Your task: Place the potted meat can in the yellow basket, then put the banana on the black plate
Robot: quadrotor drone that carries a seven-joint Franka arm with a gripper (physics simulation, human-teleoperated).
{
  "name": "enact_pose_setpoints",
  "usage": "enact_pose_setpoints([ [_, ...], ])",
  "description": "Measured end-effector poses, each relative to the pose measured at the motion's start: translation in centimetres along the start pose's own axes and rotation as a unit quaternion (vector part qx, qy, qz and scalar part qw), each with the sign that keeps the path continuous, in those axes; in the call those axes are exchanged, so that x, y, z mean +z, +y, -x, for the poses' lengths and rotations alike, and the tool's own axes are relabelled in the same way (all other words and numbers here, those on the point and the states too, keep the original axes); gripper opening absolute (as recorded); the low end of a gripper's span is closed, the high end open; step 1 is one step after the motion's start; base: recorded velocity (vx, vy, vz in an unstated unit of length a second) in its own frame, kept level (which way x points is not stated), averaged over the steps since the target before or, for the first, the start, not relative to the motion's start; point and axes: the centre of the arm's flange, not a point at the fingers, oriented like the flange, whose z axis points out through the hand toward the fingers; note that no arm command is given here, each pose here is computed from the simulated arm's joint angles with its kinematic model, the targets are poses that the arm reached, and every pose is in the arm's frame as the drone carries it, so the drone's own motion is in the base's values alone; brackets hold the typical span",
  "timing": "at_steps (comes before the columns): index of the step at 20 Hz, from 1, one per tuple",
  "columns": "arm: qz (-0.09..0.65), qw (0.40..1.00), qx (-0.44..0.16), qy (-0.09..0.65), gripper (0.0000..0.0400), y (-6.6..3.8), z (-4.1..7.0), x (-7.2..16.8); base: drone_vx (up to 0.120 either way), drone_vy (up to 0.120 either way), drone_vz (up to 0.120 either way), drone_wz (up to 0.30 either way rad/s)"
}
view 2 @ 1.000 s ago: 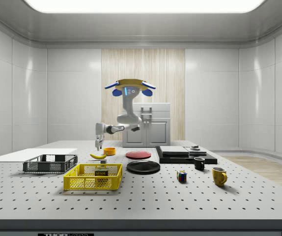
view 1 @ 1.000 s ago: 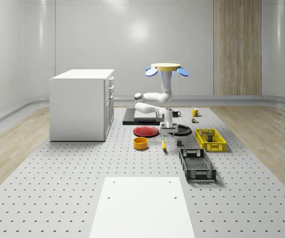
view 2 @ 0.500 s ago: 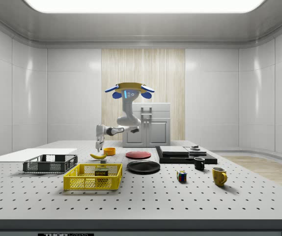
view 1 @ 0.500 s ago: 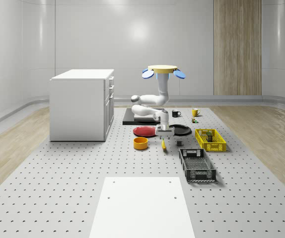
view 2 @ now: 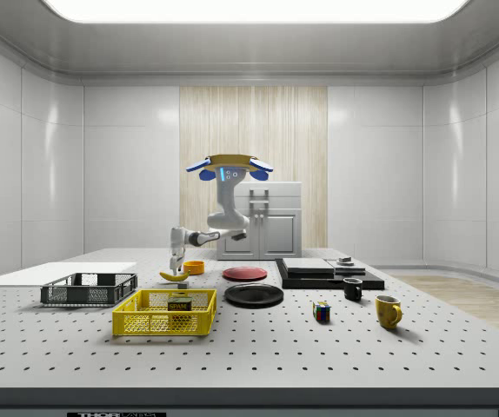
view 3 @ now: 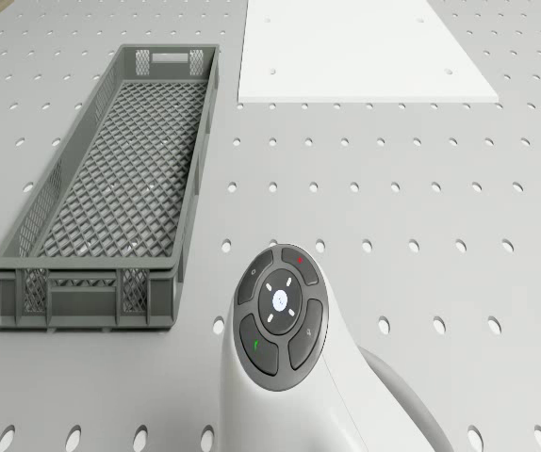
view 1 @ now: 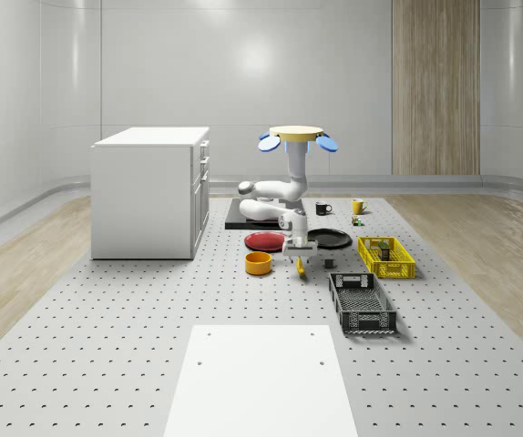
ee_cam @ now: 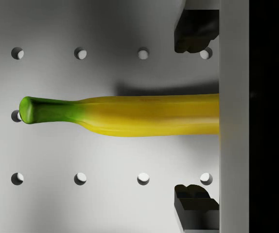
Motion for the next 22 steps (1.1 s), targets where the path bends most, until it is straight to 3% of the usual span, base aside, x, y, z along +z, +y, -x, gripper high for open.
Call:
enact_pose_setpoints([
  [8,0.000,1.000,0.000,0.000,0.0400,-0.9,-0.9,1.1,0.000,0.000,0.000,0.000],
  [22,0.000,1.000,0.000,0.000,0.0400,-1.2,-1.2,4.2,0.000,0.000,0.000,0.000],
])
